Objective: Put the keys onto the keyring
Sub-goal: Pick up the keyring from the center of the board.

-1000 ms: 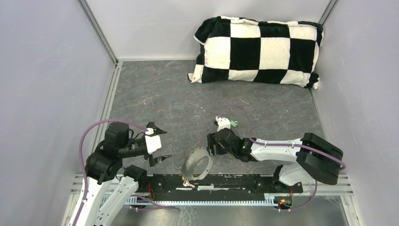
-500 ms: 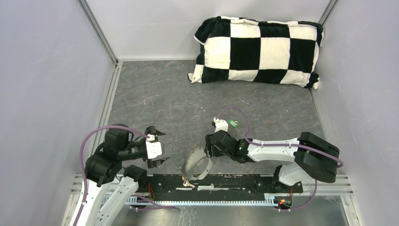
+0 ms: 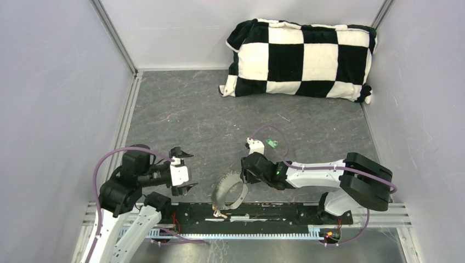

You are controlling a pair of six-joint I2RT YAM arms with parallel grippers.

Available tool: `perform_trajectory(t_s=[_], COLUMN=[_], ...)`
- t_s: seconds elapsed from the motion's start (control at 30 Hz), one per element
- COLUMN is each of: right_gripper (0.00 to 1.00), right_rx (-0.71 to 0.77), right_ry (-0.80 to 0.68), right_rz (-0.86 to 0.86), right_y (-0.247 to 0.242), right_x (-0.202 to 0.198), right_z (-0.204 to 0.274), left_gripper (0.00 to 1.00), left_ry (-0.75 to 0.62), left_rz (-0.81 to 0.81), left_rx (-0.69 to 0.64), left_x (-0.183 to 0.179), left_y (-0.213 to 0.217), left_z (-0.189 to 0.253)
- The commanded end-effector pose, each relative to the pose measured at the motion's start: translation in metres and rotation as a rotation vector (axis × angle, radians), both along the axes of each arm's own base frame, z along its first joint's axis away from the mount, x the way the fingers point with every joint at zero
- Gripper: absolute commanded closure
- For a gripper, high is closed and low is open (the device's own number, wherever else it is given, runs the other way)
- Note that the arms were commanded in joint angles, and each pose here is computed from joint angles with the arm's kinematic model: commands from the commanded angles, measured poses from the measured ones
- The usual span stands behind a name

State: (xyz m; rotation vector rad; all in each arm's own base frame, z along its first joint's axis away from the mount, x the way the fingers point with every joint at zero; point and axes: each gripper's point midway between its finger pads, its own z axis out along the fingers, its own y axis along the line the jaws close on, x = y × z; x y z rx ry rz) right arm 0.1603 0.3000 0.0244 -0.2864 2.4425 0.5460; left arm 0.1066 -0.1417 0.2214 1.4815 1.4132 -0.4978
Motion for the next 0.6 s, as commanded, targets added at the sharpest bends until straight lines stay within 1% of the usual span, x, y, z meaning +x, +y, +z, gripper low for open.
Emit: perform_trajectory(t_s=[0.0,0.27,0.33,0.57], right_gripper=[0.55,0.60,0.64,0.83], right_rx=[0.055,0.040,0.037,0.044], right_ry=[-0.029,-0.033,-0.040,-0.098], right_rz=[-0.003,0.014,0.019,0.027], right_y=[0.016,0.021,0.021,0.026], right_x=[0.006,0.007,0.008,0.018], right_z=[0.011,0.010,0.011,0.025], left_gripper=[0.00,0.00,0.00,0.00], left_ry=[-0.046,-0.053,-0.053,-0.056], left_rz=[-0.047,-0.052,-0.053,-0.062], left_rx=[-0.006,-0.009,-0.009,-0.011], left_x=[-0.003,-0.005,-0.005,-0.006], left_y=[-0.003,-0.003,-0.003,-0.004], left_z=[0.006,0.007,0.007,0.005])
